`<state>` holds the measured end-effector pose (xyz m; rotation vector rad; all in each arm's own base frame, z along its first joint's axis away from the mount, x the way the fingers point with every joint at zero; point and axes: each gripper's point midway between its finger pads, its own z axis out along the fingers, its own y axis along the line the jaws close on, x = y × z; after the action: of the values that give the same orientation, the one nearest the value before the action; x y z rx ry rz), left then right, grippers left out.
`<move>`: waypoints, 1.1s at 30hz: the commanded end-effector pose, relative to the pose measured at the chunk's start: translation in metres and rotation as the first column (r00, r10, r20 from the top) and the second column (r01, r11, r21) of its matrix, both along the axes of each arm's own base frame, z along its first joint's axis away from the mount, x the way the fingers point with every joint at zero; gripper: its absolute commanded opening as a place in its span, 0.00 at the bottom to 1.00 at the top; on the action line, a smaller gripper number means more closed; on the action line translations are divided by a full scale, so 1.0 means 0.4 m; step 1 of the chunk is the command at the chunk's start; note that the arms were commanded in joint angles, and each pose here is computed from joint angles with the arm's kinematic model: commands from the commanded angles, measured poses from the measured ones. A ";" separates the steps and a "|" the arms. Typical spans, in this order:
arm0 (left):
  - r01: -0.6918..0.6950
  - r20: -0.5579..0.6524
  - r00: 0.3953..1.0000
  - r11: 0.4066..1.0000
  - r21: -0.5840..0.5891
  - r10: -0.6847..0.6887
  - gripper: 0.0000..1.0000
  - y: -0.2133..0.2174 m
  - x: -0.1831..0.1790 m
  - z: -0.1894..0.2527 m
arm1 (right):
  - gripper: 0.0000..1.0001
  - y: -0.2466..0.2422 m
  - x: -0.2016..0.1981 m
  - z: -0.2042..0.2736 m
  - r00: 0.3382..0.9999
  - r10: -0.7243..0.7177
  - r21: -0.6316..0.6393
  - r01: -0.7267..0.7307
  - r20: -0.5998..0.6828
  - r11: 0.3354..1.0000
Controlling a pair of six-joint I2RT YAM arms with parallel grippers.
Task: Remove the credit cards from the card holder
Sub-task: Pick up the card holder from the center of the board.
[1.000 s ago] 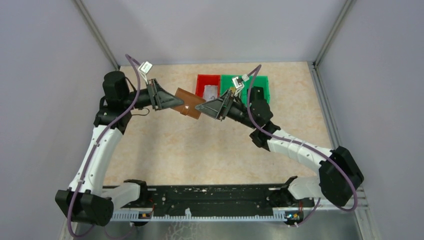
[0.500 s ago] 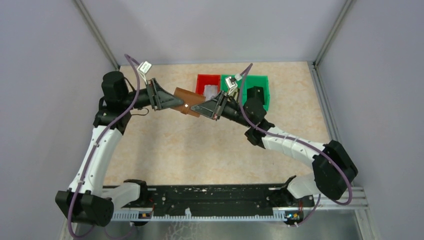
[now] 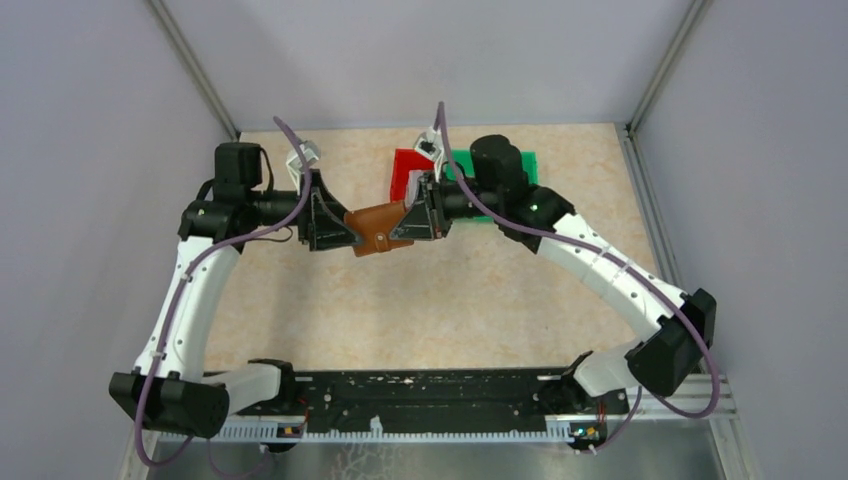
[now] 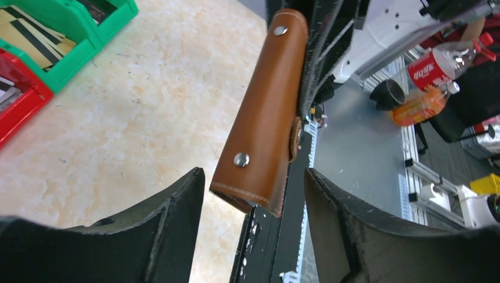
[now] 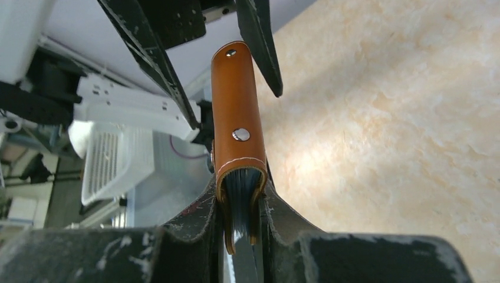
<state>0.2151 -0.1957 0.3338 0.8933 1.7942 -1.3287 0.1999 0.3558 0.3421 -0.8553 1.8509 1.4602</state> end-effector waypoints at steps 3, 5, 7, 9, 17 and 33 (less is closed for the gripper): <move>0.117 0.050 0.992 0.993 -0.030 -0.116 0.62 -0.001 -0.069 -0.016 | 0.00 0.006 -0.070 -0.029 0.976 0.195 -0.171 -0.176 0.100 0.969; 0.134 0.028 0.991 0.990 -0.047 -0.133 0.61 -0.003 -0.081 -0.022 | 0.00 0.018 -0.079 -0.035 0.971 0.216 -0.205 -0.192 0.102 0.960; 0.145 0.006 0.990 0.988 -0.056 -0.144 0.59 -0.005 -0.090 -0.032 | 0.00 0.029 -0.075 -0.036 0.969 0.222 -0.220 -0.196 0.104 0.956; 0.154 0.000 0.988 0.987 -0.051 -0.155 0.58 -0.006 -0.100 -0.048 | 0.00 0.038 -0.075 -0.031 0.966 0.232 -0.223 -0.203 0.111 0.953; 0.188 0.001 0.982 0.982 0.000 -0.188 0.38 0.002 -0.126 -0.103 | 0.00 0.053 -0.066 -0.012 0.955 0.259 -0.247 -0.219 0.142 0.944; -0.340 0.120 0.935 0.940 0.036 0.334 0.00 0.040 0.108 -0.067 | 0.72 -0.097 0.200 0.042 0.735 -0.676 -0.082 0.671 -0.053 0.737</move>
<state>0.2136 -0.1867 0.2712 0.8491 1.8942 -1.1886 0.2573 0.3459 0.3026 -0.5866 2.1728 0.9135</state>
